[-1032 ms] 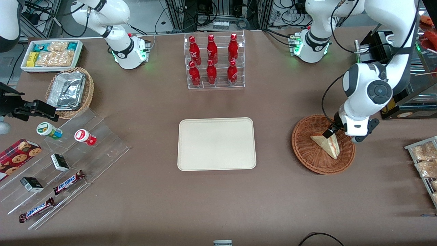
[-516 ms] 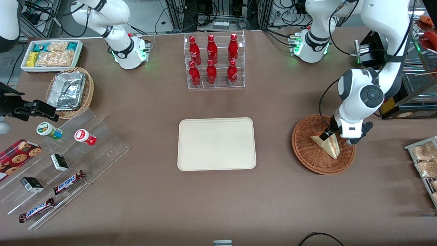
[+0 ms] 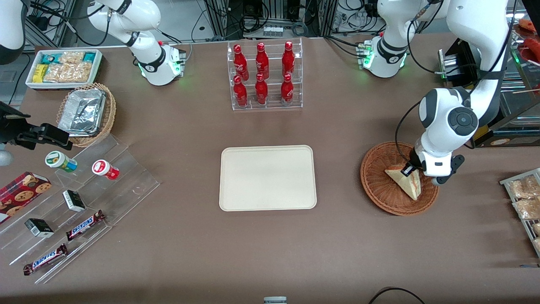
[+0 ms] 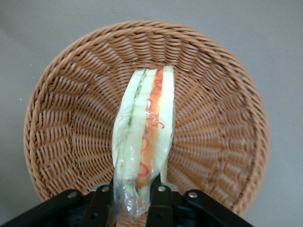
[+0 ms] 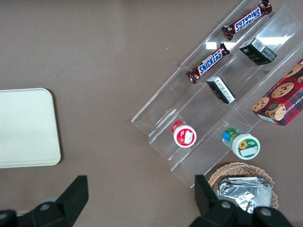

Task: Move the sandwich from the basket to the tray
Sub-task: 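Close the left gripper on the sandwich's wrapped end, then lift the sandwich and carry it with the left gripper to the cream tray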

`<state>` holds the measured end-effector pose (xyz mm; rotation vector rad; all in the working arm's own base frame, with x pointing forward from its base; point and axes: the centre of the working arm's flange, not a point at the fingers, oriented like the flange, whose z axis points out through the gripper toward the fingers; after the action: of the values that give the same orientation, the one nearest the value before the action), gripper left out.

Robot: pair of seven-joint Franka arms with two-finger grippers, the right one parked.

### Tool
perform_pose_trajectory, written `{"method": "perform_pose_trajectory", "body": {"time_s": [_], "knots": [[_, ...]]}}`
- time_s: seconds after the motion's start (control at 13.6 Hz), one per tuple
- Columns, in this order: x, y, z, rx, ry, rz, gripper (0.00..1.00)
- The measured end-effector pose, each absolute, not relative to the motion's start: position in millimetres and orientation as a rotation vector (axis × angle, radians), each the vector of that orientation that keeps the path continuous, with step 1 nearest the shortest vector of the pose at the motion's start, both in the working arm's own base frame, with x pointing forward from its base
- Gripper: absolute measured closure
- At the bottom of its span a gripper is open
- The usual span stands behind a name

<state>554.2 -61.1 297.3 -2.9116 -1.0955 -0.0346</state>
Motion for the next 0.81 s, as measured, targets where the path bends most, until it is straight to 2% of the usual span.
{"method": "perform_pose_trajectory", "body": {"time_s": [0.22, 0.37, 0.59, 0.81], "knots": [[560.8, -92.6, 332.9, -2.872, -0.922, 0.038, 0.81], [561.7, -131.8, 374.5, -2.841, -0.783, 0.073, 0.87], [549.9, -214.5, 433.3, -2.870, -0.595, 0.092, 0.87], [522.5, -305.9, 435.5, -2.949, -0.376, 0.096, 0.87]]}}
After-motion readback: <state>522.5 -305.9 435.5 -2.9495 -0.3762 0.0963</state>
